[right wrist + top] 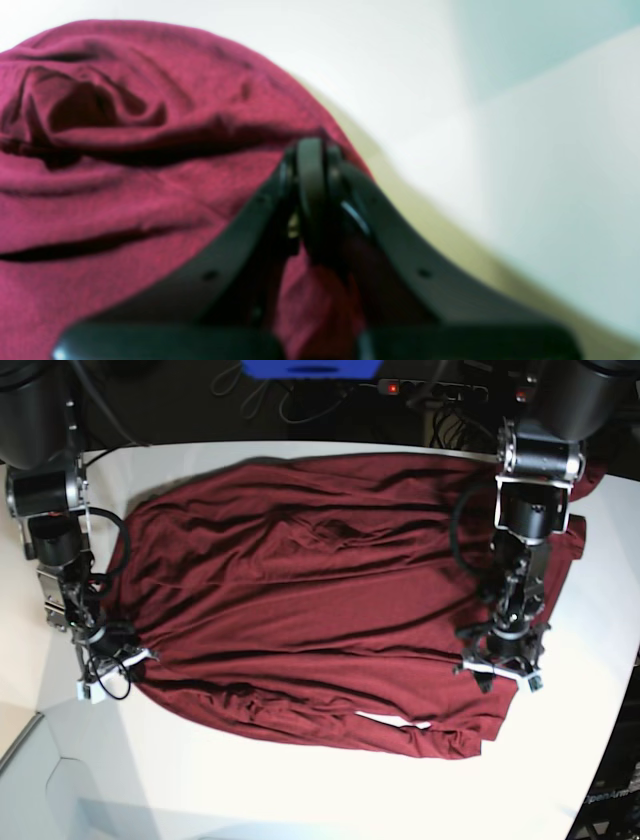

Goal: Layout the t-shirt on the table in an organized manner, then fold the t-shirt properly
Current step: 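Slide both grippers along the shirt edges toward the collar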

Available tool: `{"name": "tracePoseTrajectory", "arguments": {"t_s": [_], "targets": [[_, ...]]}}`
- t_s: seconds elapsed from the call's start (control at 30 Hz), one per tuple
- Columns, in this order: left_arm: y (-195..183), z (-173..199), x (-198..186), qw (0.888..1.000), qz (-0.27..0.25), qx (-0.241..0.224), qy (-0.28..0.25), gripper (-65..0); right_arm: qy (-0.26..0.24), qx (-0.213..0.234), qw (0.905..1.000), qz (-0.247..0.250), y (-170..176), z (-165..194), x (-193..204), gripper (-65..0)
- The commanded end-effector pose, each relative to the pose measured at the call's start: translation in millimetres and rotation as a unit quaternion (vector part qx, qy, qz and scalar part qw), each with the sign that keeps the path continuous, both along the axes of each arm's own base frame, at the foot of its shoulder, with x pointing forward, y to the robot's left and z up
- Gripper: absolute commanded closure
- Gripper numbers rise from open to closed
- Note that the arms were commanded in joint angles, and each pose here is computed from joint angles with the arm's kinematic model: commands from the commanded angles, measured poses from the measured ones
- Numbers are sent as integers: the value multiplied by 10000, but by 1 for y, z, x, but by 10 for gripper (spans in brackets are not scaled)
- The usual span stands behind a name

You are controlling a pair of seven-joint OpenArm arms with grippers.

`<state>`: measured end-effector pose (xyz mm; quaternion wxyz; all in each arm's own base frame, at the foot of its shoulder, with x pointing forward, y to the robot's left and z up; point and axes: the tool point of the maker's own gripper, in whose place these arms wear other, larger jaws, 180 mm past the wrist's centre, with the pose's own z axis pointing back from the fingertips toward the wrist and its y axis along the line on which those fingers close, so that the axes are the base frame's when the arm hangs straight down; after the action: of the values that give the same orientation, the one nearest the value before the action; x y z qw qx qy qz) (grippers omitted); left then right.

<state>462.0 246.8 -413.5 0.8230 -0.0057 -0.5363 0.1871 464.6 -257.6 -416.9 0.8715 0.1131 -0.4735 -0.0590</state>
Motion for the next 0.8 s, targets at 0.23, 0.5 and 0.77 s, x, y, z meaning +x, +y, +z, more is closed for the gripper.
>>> {"name": "tracePoseTrajectory", "arguments": {"t_s": [0.23,0.5,0.77], "targets": [[16,12,-3,9995,-28,254,-210,-338,-324,-5,9994,-105,-9,22,15,0],[45,-10,-32,9987,78,498,106,-338,-331,-5,9994,-106,-9,23,15,0],[63,-7,-37,9979,156,620,131,-338,-316,-16,9995,-92,-9,22,15,0]]}}
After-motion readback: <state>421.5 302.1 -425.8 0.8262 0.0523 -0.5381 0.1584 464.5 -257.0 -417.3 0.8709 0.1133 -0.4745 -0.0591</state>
